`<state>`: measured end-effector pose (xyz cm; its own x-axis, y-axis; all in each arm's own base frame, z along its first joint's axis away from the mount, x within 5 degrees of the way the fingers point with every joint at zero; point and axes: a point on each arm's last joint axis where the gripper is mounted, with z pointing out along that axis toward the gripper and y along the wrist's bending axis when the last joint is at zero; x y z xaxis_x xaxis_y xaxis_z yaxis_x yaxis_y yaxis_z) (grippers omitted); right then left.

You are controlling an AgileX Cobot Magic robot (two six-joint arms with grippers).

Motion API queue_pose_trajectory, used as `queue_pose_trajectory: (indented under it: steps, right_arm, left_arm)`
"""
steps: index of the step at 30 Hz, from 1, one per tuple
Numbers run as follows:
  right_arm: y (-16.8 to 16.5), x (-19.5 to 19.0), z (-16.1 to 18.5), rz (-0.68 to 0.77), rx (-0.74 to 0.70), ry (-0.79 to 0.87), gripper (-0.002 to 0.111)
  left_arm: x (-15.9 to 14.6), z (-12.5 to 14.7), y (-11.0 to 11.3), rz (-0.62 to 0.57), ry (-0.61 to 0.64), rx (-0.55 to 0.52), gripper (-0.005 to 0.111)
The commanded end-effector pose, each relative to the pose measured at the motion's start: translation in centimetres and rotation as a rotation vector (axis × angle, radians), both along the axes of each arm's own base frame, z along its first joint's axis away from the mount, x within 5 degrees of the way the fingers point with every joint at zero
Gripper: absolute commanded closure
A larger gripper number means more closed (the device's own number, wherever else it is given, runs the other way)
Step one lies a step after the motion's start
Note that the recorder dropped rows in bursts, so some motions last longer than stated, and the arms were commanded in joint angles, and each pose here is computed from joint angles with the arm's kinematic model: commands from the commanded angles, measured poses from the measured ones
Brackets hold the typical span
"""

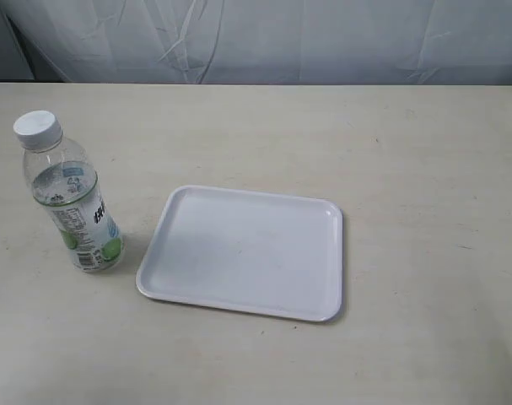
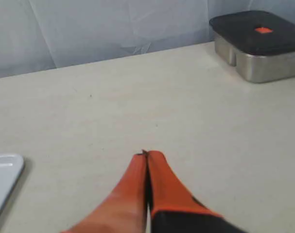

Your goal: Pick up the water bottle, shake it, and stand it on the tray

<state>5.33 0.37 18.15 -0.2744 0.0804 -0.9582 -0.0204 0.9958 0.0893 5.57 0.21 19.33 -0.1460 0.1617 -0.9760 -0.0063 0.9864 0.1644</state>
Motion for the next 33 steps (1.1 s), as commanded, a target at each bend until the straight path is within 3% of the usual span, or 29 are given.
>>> queue_pose_trajectory:
  steps: [1,3,6,11,14,15,20,24,27,30,33]
  right_arm:
    - [0.0,0.3,2.0,-0.025,0.144,-0.224,0.109]
    - [-0.3,0.3,3.2,-0.073,0.454,-0.343,0.109]
    - [-1.4,0.0,4.5,-0.164,0.734,-0.507,0.109]
    - [-3.3,-0.7,5.5,-0.302,0.941,-0.719,0.109]
    - [-2.6,-0.4,5.1,-0.241,1.112,-0.636,0.109]
    - [-1.7,-0.2,5.3,-0.171,1.106,-0.555,0.109]
    - [-0.5,-1.0,11.2,-0.018,0.506,-0.689,0.109]
    - [-0.1,1.0,16.4,-0.001,0.253,-0.623,0.109]
    - [1.9,6.5,20.3,0.166,0.053,-0.601,0.109]
    - [5.9,10.8,19.1,0.426,-0.028,-0.492,0.109]
    - [12.6,14.6,13.4,0.811,-0.091,-0.313,0.109]
  left_arm:
    - [0.0,-0.1,0.0,0.000,0.001,-0.007,0.106]
    - [0.0,-0.1,0.0,0.000,0.001,-0.007,0.106]
    - [0.0,-0.1,0.0,0.000,0.001,-0.007,0.106]
    - [0.0,-0.1,0.0,0.000,0.001,-0.007,0.106]
    - [0.0,-0.1,0.0,0.000,0.001,-0.007,0.106]
    - [0.0,-0.1,0.0,0.000,0.001,-0.007,0.106]
    - [0.0,-0.1,0.0,0.000,0.001,-0.007,0.106]
    - [0.0,-0.1,0.0,0.000,0.001,-0.007,0.106]
    - [0.0,-0.1,0.0,0.000,0.001,-0.007,0.106]
    - [0.0,-0.1,0.0,0.000,0.001,-0.007,0.106]
    - [0.0,-0.1,0.0,0.000,0.001,-0.007,0.106]
